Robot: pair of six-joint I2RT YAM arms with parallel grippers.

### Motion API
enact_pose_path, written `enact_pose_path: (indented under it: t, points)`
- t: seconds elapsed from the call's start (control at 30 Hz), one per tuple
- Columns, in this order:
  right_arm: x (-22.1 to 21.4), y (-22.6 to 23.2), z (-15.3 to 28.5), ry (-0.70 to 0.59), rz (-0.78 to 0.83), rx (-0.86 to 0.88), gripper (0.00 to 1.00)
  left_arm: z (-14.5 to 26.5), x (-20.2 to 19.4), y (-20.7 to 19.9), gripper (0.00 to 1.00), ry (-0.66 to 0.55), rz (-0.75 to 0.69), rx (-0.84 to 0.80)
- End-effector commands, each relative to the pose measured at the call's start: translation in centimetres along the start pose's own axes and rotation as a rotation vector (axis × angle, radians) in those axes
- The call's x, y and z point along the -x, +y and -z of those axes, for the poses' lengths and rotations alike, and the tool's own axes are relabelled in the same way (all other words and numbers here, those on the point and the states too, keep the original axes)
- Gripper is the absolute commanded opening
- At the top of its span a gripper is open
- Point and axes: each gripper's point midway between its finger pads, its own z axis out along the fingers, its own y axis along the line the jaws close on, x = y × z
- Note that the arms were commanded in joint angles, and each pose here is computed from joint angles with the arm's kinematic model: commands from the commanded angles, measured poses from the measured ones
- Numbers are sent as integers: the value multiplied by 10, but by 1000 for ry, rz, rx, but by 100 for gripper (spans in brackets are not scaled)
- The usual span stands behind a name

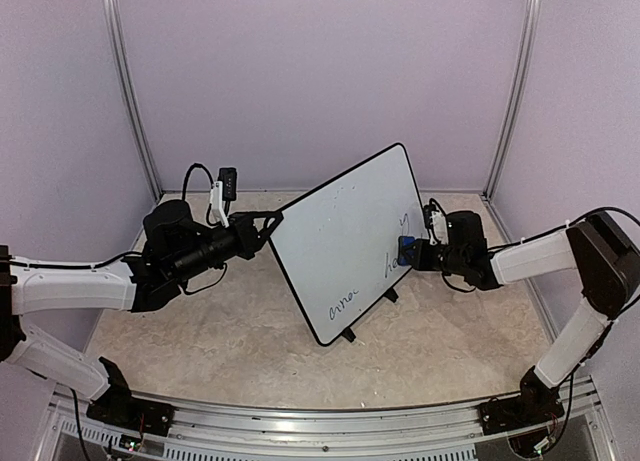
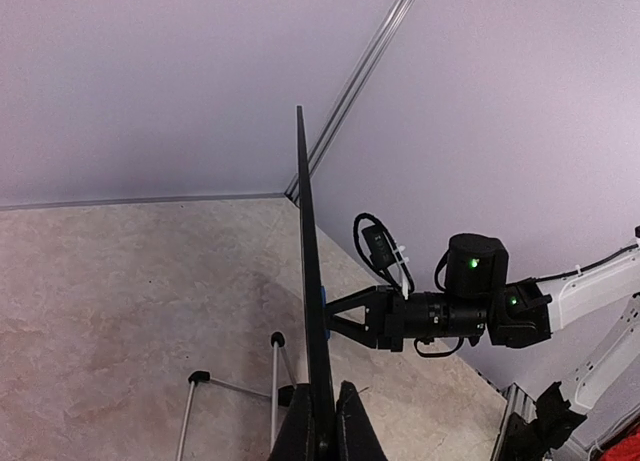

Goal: Erase the whiteboard
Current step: Erase the whiteboard at the center of the board.

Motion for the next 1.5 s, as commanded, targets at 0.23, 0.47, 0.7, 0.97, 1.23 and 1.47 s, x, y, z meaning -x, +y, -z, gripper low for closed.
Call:
enact_pose_path:
  t: [0.23,0.47,0.7,0.97,1.23,1.47]
  points:
    - [13,13,-9,0,12,30,23,6,-59,-27,0,209,-55,-160]
    - [58,5,-12,-77,-12,-14,23,8,-59,-25,0,205,-60,-152]
    - [43,0,-14,-64,-52,4,23,10,-59,-26,0,201,-64,-152]
    - [-10,-17,-10,-4,-109,0,23,10,-58,-26,0,199,-64,-154]
    - [10,-8,-13,-21,-71,16,23,8,-61,-26,0,208,-59,-160]
    - [55,8,-18,-73,-34,32,23,8,-62,-24,0,210,-60,-153]
